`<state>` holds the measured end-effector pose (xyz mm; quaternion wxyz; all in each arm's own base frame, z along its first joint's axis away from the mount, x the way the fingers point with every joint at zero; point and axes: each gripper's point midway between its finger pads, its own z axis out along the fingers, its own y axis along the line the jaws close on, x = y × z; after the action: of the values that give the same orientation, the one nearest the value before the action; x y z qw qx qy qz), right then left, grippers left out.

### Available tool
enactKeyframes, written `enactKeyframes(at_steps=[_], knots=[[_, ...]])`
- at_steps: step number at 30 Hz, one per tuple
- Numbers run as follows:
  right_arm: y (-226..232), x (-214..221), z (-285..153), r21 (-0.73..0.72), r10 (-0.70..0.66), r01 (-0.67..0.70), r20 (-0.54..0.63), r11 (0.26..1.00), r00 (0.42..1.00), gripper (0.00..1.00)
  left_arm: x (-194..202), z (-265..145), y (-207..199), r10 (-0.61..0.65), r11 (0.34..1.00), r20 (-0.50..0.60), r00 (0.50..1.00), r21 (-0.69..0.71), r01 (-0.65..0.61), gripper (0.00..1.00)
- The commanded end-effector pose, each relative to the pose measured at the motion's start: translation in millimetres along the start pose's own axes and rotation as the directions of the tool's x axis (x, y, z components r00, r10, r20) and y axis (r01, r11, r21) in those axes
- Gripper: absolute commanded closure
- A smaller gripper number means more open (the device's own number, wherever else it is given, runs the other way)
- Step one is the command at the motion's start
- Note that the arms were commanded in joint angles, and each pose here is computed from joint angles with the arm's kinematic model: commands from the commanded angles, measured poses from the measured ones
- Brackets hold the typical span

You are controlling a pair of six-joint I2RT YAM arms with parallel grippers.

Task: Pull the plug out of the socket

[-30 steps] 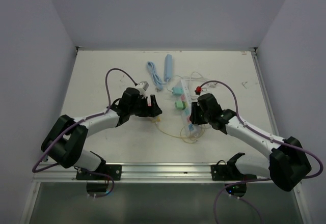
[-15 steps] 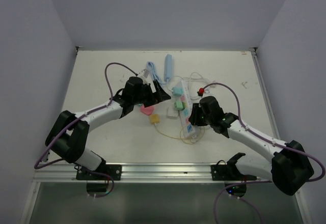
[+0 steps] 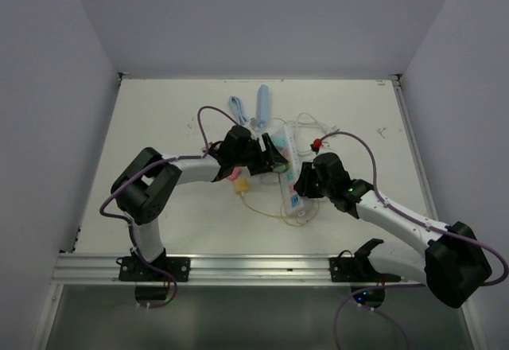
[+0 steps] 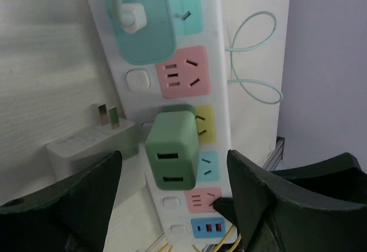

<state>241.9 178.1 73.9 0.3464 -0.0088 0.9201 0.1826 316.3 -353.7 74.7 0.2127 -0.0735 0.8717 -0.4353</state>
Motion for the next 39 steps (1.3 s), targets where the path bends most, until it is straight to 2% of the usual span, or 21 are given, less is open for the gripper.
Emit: enactKeyframes(at_steps=[1, 3, 5, 6, 8, 9, 10, 11, 17, 23, 28, 32, 34, 35, 36, 38, 39], knots=[[18.6, -21.4, -2.5, -0.07, 0.03, -0.024, 0.081, 0.997, 0.996, 1.0, -14.5, 13.8, -32.8, -0.011, 0.995, 0.04, 0.999, 0.097, 0.007, 0.25], [16.5, -21.2, -2.6, -0.06, 0.027, -0.022, 0.083, 0.998, 0.996, 1.0, -12.7, 17.5, -33.6, -0.013, 0.994, 0.039, 0.999, 0.11, 0.008, 0.3], [11.9, -20.1, -2.1, -0.039, 0.024, -0.021, 0.085, 0.999, 0.996, 1.0, -13.2, 17.8, -34.0, -0.013, 0.994, 0.047, 0.999, 0.108, 0.008, 0.45], [9.5, -18.9, -1.9, -0.029, 0.024, -0.021, 0.083, 0.999, 0.996, 1.0, -13.0, 17.7, -34.1, -0.013, 0.994, 0.046, 0.999, 0.109, 0.008, 0.58], [2.3, -16.6, -1.6, 0.006, 0.019, -0.02, 0.08, 1.0, 0.997, 1.0, -11.4, 16.9, -33.4, -0.009, 0.994, 0.04, 0.999, 0.108, 0.004, 0.73], [-1.9, -15.3, -0.7, 0.026, 0.02, -0.022, 0.077, 0.999, 0.997, 1.0, -10.2, 16.3, -33.2, -0.005, 0.994, 0.039, 0.999, 0.107, 0.001, 0.9], [-5.2, -14.1, -1.0, 0.045, 0.018, -0.022, 0.073, 0.999, 0.997, 1.0, -10.7, 15.2, -32.4, -0.001, 0.995, 0.041, 0.999, 0.104, -0.004, 0.97], [-13.8, -9.8, -1.0, 0.089, 0.017, -0.023, 0.059, 0.996, 0.998, 1.0, -10.2, 12.7, -32.0, 0.002, 0.995, 0.045, 0.999, 0.098, -0.006, 1.0], [-56.2, -0.8, -6.6, 0.319, 0.036, -0.046, 0.035, 0.947, 0.999, 1.0, -15.3, -3.1, -21.7, 0.0, 0.997, 0.065, 0.998, 0.077, -0.005, 1.0], [-77.3, 9.5, -8.0, 0.429, 0.063, -0.058, 0.001, 0.901, 0.998, 1.0, -33.4, -28.4, -4.2, -0.029, 0.998, 0.108, 0.994, 0.055, 0.023, 1.0], [-88.6, 13.9, -11.0, 0.504, 0.086, -0.067, -0.015, 0.861, 0.996, 1.0, -29.1, -39.9, 4.6, -0.014, 1.0, 0.101, 0.995, 0.017, 0.013, 1.0], [-74.7, 12.8, -5.3, 0.429, 0.084, -0.066, -0.023, 0.901, 0.996, 1.0, -26.7, -41.4, 11.3, -0.015, 1.0, 0.098, 0.995, 0.002, 0.015, 1.0], [-55.2, 6.3, -0.2, 0.311, 0.075, -0.072, 0.003, 0.948, 0.997, 1.0, -26.1, -38.6, 10.8, 0.003, 1.0, 0.091, 0.996, 0.02, -0.005, 1.0], [-30.6, 0.7, 4.8, 0.18, 0.079, -0.08, 0.01, 0.98, 0.997, 1.0, -27.6, -37.5, 1.8, 0.019, 0.998, 0.09, 0.996, 0.063, -0.025, 1.0], [-23.6, 0.8, 4.8, 0.132, 0.069, -0.07, 0.012, 0.989, 0.998, 0.96, -27.0, -36.4, -1.1, 0.026, 0.996, 0.083, 0.996, 0.082, -0.033, 1.0], [-4.8, -10.2, 2.4, 0.037, 0.067, -0.068, 0.04, 0.997, 0.997, 0.78, -24.7, -33.0, -9.0, 0.042, 0.99, 0.064, 0.997, 0.13, -0.05, 1.0], [-2.3, -12.8, 1.9, 0.026, 0.058, -0.06, 0.044, 0.998, 0.997, 0.64, -23.7, -32.3, -10.9, 0.046, 0.989, 0.059, 0.997, 0.14, -0.054, 1.0]])
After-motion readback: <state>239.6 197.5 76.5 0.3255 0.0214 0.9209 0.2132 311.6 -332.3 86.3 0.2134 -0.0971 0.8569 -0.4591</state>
